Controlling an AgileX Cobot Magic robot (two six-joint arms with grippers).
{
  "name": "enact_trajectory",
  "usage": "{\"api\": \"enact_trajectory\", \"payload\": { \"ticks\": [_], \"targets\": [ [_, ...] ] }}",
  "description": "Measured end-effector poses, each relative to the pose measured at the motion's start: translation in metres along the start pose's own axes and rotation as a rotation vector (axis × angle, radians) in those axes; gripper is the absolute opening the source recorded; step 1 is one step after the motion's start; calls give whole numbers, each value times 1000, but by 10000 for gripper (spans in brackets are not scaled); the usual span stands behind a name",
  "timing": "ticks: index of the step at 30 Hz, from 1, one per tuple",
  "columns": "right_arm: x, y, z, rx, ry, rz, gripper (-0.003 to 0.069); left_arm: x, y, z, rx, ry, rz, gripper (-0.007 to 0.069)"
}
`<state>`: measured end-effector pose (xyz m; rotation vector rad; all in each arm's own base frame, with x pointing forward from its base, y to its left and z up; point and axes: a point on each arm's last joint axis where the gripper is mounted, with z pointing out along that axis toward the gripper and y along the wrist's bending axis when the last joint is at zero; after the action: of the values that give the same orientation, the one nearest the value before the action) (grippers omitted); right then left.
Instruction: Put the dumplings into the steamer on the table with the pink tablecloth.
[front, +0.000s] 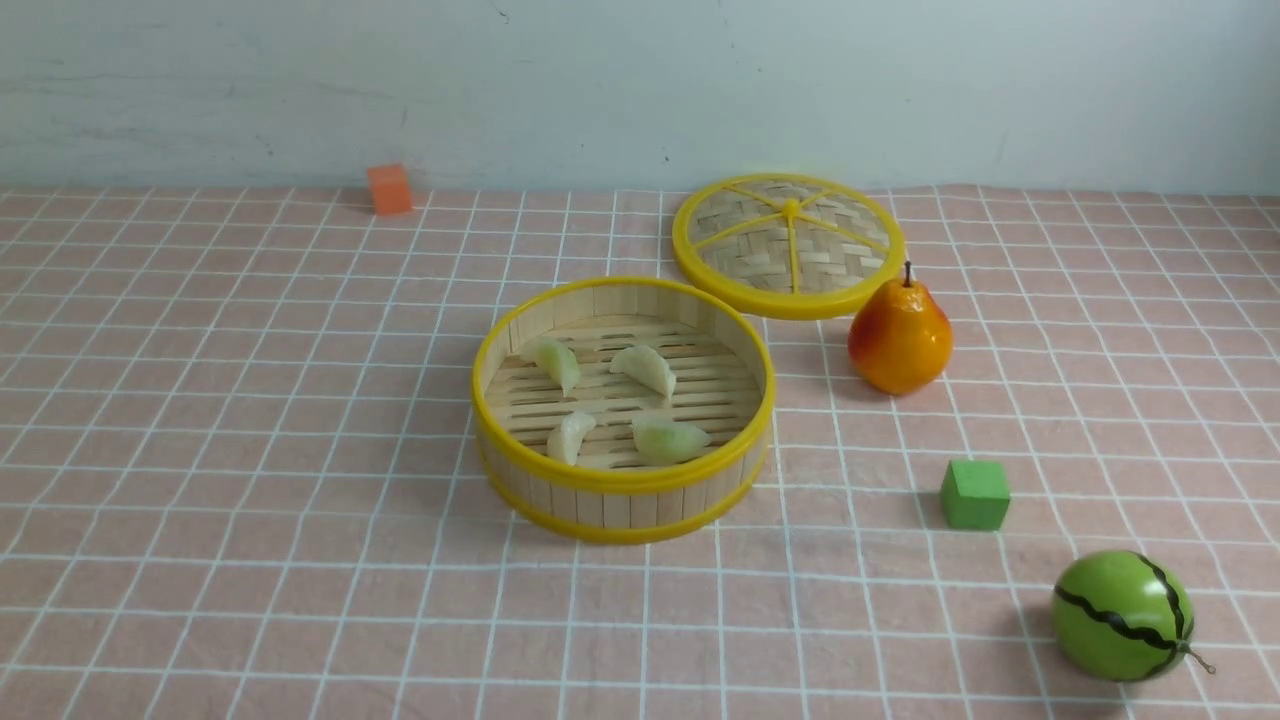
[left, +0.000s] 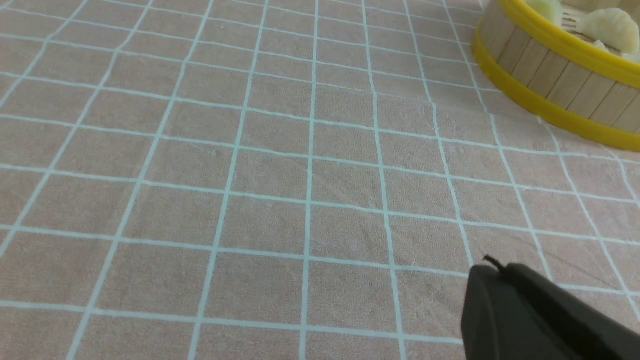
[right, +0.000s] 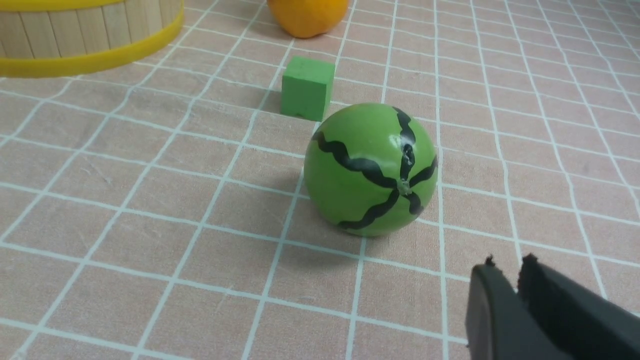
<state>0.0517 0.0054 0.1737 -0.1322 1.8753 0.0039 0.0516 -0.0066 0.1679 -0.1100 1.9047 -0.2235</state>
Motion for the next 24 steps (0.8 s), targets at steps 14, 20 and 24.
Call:
{"api": "enact_trajectory", "payload": {
  "ticks": [14,20,24],
  "targets": [
    [0,0,0,0,0,0,104,0,0,0,0,1,0,-13],
    [0,0,0,0,0,0,109,0,0,0,0,1,0,-12],
    [0,0,0,0,0,0,115,0,0,0,0,1,0,-6]
  ]
}}
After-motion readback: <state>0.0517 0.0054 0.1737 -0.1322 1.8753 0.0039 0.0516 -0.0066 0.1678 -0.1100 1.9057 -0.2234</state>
